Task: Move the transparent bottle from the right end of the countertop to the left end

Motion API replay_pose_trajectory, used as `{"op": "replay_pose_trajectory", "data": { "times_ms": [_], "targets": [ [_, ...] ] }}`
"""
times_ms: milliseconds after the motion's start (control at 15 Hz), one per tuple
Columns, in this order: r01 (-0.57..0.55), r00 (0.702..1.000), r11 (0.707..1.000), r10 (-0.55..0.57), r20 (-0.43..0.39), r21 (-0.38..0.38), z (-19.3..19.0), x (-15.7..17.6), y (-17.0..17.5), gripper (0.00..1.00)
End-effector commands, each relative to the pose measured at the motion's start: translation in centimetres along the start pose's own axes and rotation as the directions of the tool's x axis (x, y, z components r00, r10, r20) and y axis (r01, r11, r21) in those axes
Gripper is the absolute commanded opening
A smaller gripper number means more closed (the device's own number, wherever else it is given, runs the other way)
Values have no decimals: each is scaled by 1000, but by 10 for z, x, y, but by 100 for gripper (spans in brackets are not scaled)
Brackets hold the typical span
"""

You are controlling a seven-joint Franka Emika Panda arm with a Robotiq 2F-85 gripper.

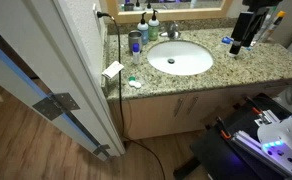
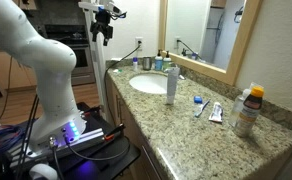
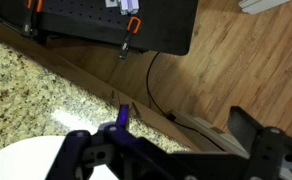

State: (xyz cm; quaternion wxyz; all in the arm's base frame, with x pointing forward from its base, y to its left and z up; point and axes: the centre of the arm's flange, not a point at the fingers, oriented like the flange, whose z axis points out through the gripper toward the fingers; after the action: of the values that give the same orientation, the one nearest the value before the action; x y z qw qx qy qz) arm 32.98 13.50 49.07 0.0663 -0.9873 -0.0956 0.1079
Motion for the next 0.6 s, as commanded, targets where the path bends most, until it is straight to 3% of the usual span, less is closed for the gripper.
{"op": "replay_pose_trajectory", "data": {
  "times_ms": [0,133,267,467,533],
  "targets": [
    [0,1000,1000,0,0,0,0,0,0,100],
    [-93,995,995,94,-26,38,-13,6,31,100],
    [-207,975,975,212,-63,81,-39,5,90,100],
    [-365,918,916,384,-97,170,-75,-7,167,100],
    [-306,943,943,319,-92,134,-50,-4,132,100]
  ]
}}
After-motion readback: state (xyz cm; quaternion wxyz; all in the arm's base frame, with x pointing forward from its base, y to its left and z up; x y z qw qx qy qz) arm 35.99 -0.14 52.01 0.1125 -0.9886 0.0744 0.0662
